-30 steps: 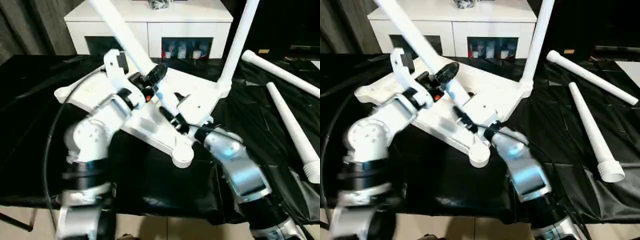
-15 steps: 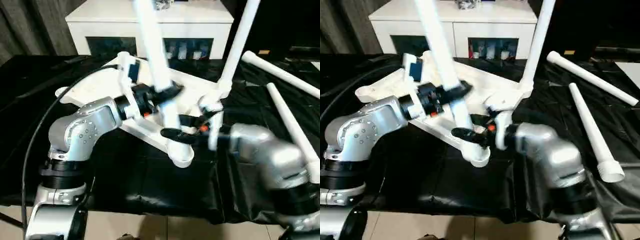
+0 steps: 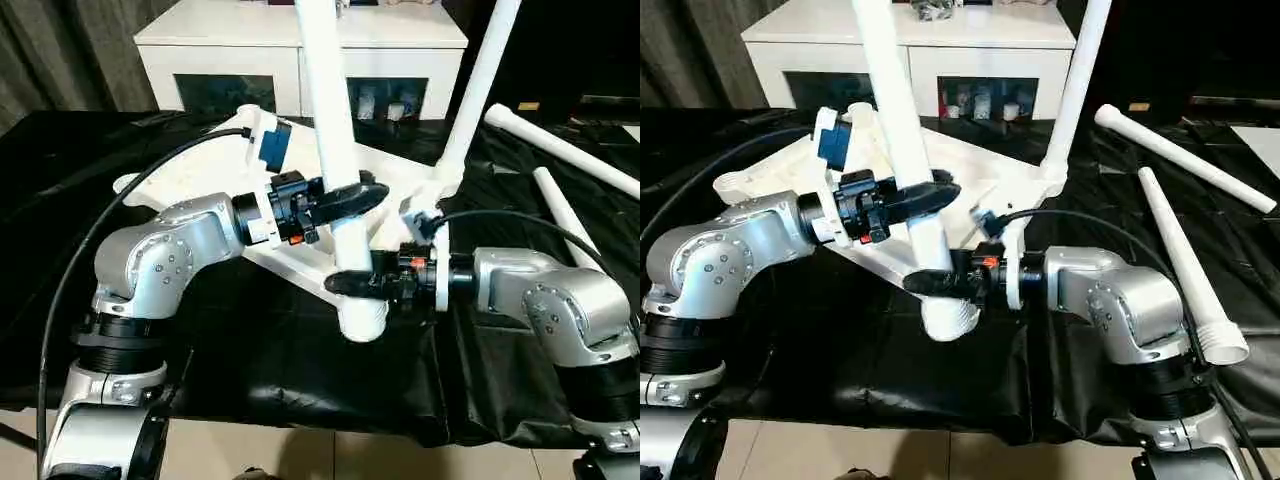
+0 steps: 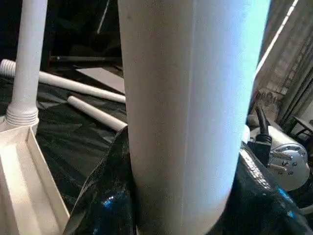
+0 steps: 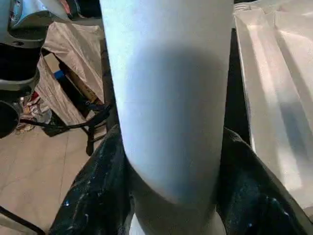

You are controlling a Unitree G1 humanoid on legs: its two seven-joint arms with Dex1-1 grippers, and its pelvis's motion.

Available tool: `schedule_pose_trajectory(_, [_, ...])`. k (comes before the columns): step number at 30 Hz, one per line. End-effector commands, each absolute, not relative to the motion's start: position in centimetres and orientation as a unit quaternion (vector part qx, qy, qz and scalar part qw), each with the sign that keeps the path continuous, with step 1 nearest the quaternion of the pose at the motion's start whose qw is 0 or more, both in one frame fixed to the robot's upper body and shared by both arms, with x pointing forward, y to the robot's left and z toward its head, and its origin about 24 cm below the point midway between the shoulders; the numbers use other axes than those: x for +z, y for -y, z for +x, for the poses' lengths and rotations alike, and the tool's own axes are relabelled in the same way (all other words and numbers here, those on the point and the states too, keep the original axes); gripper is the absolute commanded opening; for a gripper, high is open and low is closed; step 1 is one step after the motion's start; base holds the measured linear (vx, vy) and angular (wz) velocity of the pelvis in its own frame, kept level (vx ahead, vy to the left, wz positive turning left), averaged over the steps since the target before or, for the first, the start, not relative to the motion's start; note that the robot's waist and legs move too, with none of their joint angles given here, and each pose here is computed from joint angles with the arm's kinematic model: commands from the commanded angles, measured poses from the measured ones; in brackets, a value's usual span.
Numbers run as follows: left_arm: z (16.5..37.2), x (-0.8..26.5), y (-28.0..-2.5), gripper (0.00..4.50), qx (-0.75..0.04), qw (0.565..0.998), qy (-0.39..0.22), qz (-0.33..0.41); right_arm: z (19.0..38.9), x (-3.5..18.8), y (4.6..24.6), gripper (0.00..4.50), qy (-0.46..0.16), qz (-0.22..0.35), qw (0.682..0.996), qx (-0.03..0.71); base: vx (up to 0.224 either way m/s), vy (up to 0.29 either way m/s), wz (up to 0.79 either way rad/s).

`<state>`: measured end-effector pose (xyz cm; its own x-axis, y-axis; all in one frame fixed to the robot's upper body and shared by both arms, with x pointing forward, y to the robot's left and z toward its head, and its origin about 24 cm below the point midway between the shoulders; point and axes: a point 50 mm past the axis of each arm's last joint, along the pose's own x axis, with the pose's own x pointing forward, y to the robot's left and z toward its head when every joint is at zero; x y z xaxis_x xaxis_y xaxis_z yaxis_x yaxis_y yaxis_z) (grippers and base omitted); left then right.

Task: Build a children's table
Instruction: Pick table leg

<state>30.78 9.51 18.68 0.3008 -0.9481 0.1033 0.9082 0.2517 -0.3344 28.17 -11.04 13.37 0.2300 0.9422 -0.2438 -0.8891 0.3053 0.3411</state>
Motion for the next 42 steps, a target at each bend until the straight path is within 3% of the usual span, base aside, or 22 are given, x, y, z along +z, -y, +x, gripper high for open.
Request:
schedule_pose_trajectory(1, [30.6,19.8,-9.4,1.84,-0.604,0.78,-0.037,-0.162,28.2,13.1,11.3,1.96,-0.219,0.056,0.786,0.576,0.0,0.0,0.0])
schedule_pose_trajectory(4, [30.6,19.8,-9.5,1.84,-0.604,0.779,-0.036,-0.163,28.2,13.0,11.2,1.95,-0.216,0.054,0.789,0.573,0.0,0.0,0.0])
schedule_pose_trajectory(6, [31.5,19.6,-9.5,1.84,-0.563,0.809,-0.04,-0.166,28.4,13.0,11.1,1.94,-0.203,0.047,0.802,0.559,0.0,0.0,0.0])
schedule_pose_trajectory(7, [31.5,19.6,-9.5,2.19,-0.563,0.809,-0.04,-0.166,28.4,13.0,11.1,1.94,-0.203,0.047,0.802,0.559,0.0,0.0,0.0])
schedule_pose_trajectory(9, [32.8,19.2,-9.9,2.54,-0.497,0.848,-0.05,-0.176,29.1,13.0,10.9,1.91,-0.182,0.033,0.83,0.526,0.0,0.0,0.0])
schedule_pose_trajectory(15, [33.8,18.8,-9.9,3.04,-0.413,0.896,-0.045,-0.156,29.7,13.0,10.7,1.88,-0.168,0.022,0.849,0.5,0.0,0.0,0.0])
schedule_pose_trajectory(19, [34.1,18.5,-9.9,3.34,-0.394,0.905,-0.047,-0.155,29.9,12.9,10.6,1.87,-0.164,0.015,0.856,0.49,0.0,0.0,0.0])
schedule_pose_trajectory(20, [34.1,18.5,-9.9,2.9,-0.39,0.905,-0.045,-0.163,30.0,12.9,10.5,1.87,-0.162,0.013,0.859,0.486,0.0,0.0,0.0])
schedule_pose_trajectory(21, [34.1,18.5,-9.9,2.82,-0.386,0.906,-0.044,-0.169,30.0,12.9,10.4,1.87,-0.161,0.011,0.861,0.483,0.0,0.0,0.0])
schedule_pose_trajectory(24, [34.1,18.6,-9.7,2.85,-0.371,0.907,-0.041,-0.194,30.3,12.8,10.2,1.87,-0.156,0.009,0.868,0.472,0.0,0.0,0.0])
schedule_pose_trajectory(26, [34.1,18.6,-9.7,2.51,-0.371,0.907,-0.041,-0.194,30.3,12.8,10.2,1.87,-0.156,0.009,0.868,0.472,0.0,0.0,0.0])
schedule_pose_trajectory(30, [33.5,18.9,-9.3,2.39,-0.39,0.888,-0.038,-0.241,30.5,12.8,9.9,1.86,-0.15,0.009,0.874,0.462,0.0,0.0,0.0])
schedule_pose_trajectory(31, [33.4,19.0,-9.2,2.19,-0.4,0.881,-0.035,-0.25,30.6,12.8,9.9,1.86,-0.148,0.009,0.875,0.46,0.0,0.0,0.0])
schedule_pose_trajectory(36, [32.7,19.6,-9.2,1.82,-0.437,0.864,-0.022,-0.248,30.8,13.1,9.9,1.86,-0.136,0.006,0.88,0.455,0.0,0.0,0.0])
schedule_pose_trajectory(39, [32.3,19.9,-9.1,1.81,-0.465,0.852,-0.019,-0.24,30.9,13.5,9.9,1.86,-0.12,0.007,0.882,0.456,0.0,0.0,0.0])
schedule_pose_trajectory(40, [32.3,19.9,-9.1,1.79,-0.465,0.852,-0.019,-0.24,30.9,13.5,9.9,2.42,-0.12,0.007,0.882,0.456,0.0,0.0,0.0])
schedule_pose_trajectory(42, [31.9,20.1,-8.9,1.77,-0.49,0.842,-0.019,-0.223,31.1,13.9,10.0,2.56,-0.112,0.018,0.88,0.461,0.0,0.0,0.0])
